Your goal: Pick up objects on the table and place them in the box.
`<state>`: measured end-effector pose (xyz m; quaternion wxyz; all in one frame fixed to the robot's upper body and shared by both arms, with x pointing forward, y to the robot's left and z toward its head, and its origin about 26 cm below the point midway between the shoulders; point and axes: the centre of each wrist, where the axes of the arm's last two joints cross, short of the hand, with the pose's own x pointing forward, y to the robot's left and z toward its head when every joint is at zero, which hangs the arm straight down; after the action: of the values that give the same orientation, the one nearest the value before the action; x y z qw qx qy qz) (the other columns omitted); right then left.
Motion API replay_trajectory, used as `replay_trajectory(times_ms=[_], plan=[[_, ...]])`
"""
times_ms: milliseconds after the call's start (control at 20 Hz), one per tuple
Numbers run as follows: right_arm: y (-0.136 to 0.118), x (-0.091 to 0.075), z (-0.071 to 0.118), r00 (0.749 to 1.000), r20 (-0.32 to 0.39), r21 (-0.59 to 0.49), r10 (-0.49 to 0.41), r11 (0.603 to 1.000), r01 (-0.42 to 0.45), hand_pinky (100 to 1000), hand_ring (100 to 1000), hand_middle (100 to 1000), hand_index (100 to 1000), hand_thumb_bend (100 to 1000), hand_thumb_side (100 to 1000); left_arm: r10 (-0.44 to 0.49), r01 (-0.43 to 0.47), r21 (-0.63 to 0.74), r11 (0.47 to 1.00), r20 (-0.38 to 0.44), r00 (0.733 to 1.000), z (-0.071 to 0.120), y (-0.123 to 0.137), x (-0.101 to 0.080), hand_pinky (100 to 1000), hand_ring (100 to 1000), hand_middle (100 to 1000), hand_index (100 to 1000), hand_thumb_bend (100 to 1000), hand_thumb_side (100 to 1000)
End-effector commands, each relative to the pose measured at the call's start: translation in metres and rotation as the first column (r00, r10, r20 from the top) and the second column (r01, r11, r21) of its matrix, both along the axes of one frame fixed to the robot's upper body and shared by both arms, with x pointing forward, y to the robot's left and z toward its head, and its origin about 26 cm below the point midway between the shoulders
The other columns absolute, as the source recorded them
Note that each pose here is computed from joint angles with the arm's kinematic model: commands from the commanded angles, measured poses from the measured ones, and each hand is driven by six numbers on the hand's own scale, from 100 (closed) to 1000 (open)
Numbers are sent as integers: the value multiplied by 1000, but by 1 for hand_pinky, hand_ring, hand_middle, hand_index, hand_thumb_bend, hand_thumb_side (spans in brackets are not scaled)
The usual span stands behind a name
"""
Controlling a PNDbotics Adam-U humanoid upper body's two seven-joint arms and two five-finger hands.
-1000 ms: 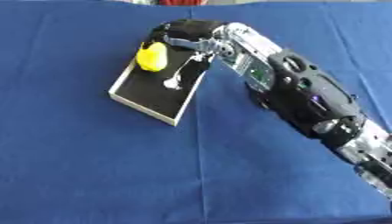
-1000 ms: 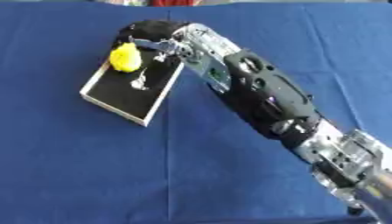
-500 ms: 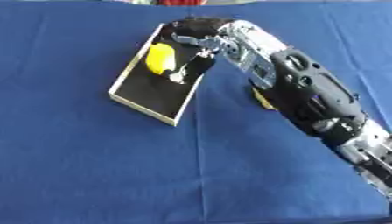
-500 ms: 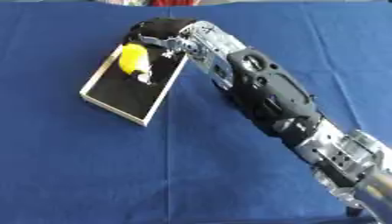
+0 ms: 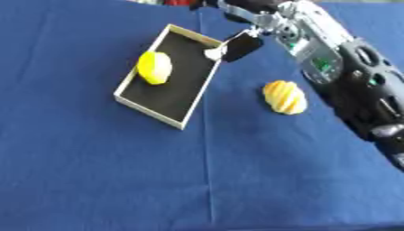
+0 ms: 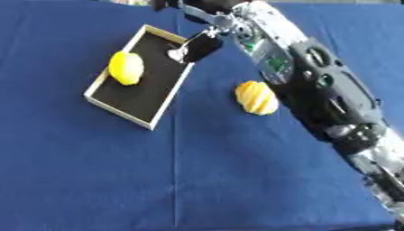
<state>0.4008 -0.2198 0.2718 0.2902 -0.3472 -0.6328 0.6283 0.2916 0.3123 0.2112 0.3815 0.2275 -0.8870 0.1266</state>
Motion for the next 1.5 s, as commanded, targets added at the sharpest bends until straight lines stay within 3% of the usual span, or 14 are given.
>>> replay_trajectory(times_ms=[50,450,850,1150,1500], plan=[[-22,-18,18,998,36,-18,-47,999,48,848,940,863,916,253,451,23,-24,30,999,34,999,10,5,-3,1000,854,863,949,178,959],[-62,-61,12,994,9,-47,-110,993,110,848,940,859,916,254,456,19,-21,33,999,46,999,13,4,-3,1000,854,863,949,178,959],[-71,-92,-11,986,-52,-11,-161,987,160,847,935,838,913,249,461,3,-5,34,999,47,999,14,1,-1,1000,855,863,949,178,959],[-76,-95,-23,977,-86,-1,-197,980,198,847,932,827,913,250,463,1,-2,31,1000,42,999,13,1,-1,1000,856,863,949,177,960],[-83,-84,-37,961,-117,-8,-250,968,251,845,931,827,913,262,453,-1,0,26,1000,39,999,12,1,-1,1000,856,864,948,177,960]])
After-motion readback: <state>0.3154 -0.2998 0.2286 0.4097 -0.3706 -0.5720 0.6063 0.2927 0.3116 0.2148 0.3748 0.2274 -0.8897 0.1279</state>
